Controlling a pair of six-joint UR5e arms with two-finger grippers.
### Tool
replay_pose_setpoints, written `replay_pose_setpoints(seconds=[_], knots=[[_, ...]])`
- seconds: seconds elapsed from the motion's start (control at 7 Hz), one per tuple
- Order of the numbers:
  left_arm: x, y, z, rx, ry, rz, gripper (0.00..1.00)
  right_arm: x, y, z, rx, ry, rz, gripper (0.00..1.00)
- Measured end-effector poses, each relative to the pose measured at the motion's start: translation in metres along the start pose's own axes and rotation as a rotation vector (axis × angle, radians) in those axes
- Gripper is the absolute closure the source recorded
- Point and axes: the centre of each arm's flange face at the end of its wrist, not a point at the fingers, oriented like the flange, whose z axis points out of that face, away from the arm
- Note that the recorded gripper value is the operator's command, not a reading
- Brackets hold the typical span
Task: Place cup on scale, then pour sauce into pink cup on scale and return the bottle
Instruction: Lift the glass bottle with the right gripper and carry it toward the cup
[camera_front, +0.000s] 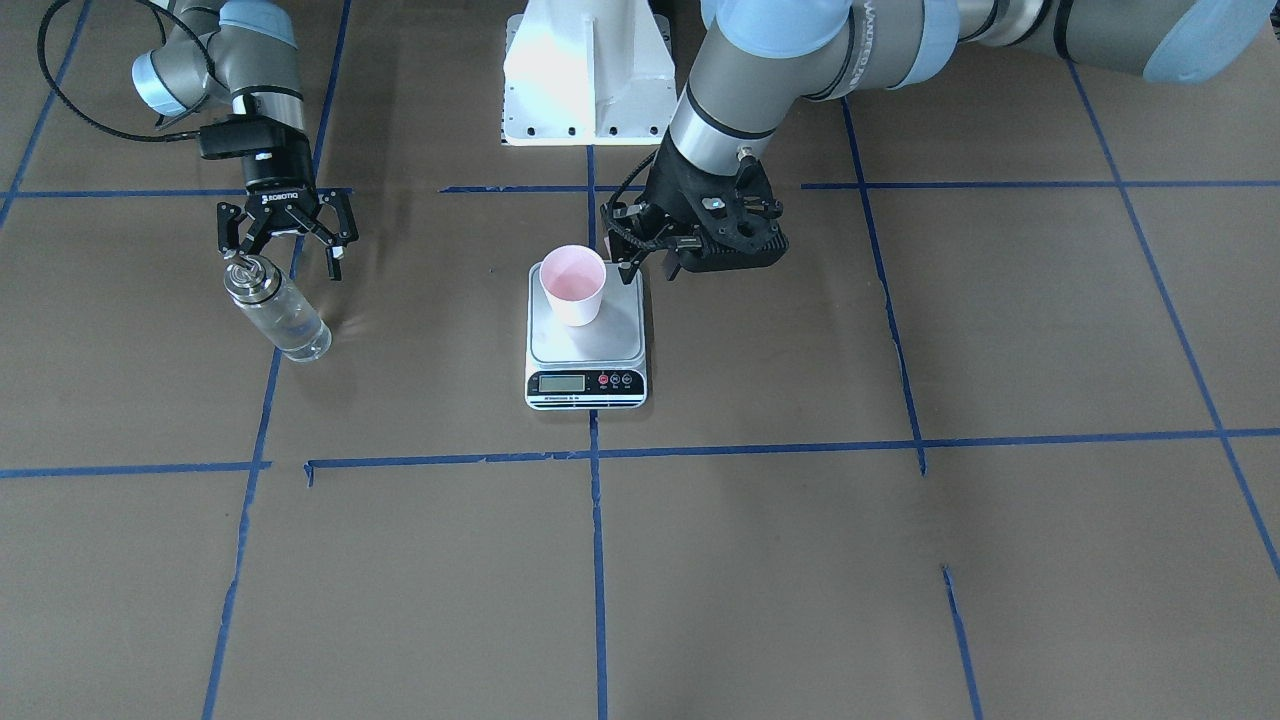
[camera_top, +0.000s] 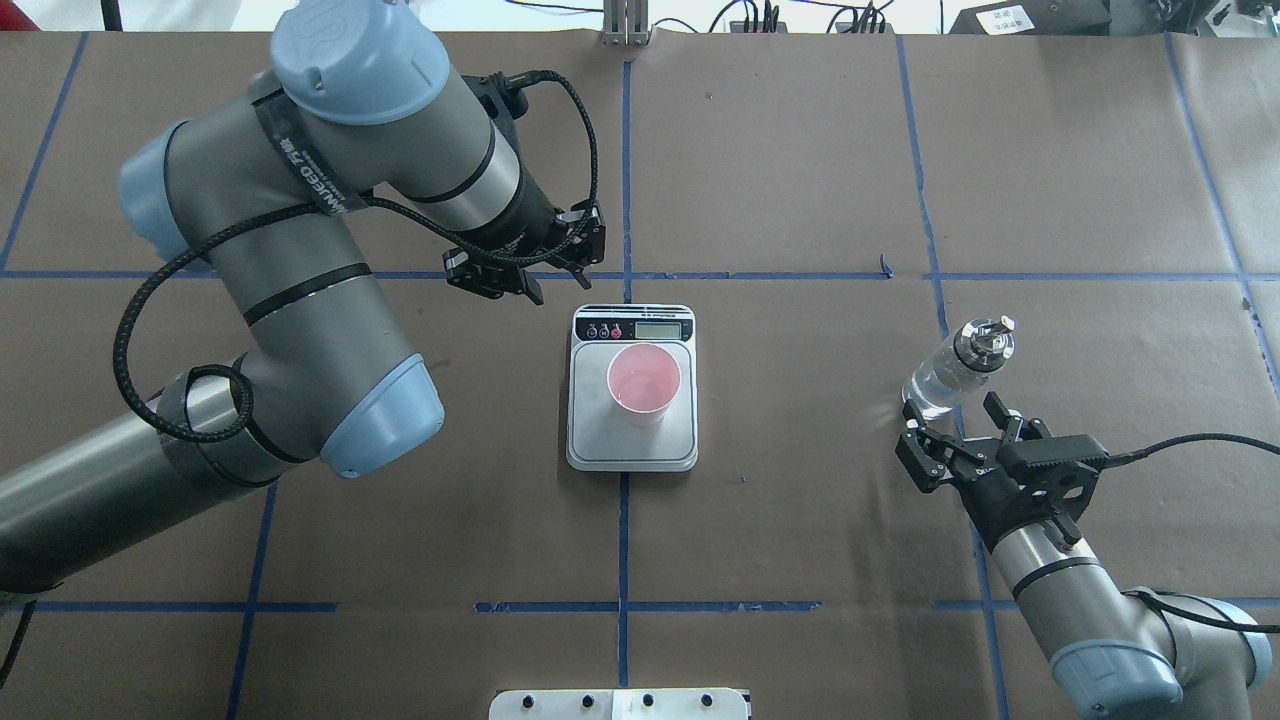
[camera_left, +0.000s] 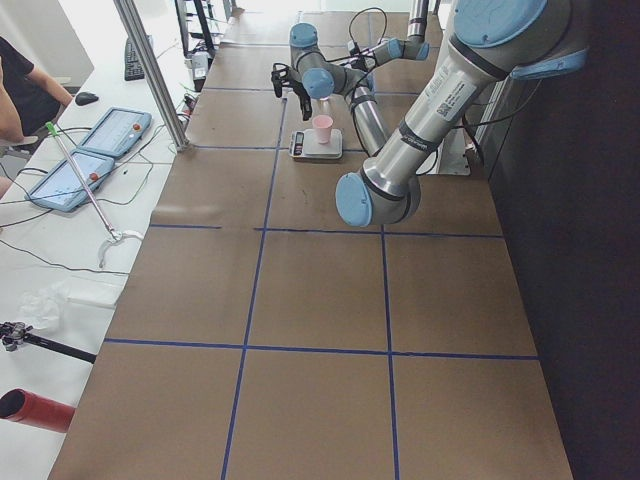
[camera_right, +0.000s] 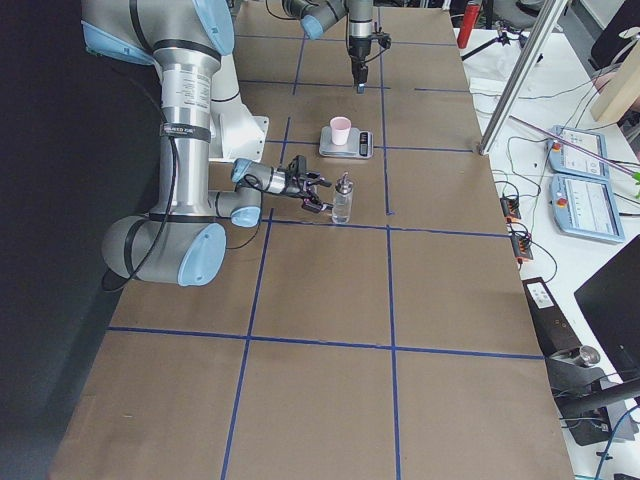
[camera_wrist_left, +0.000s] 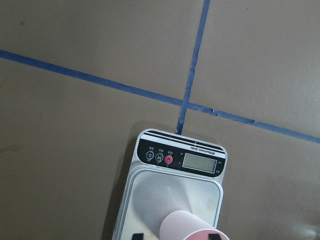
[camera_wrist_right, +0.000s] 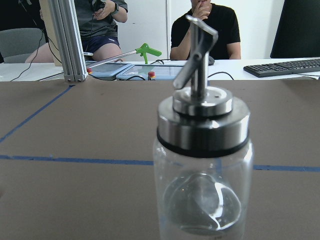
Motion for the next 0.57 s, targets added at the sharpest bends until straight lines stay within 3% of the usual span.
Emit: replay_pose_setpoints(seconds=[0.57], knots=[[0.0, 0.0, 0.0, -0.001, 0.0, 0.0, 0.47, 0.011, -0.008, 0.015, 0.023, 0.033, -0.024, 0.0]])
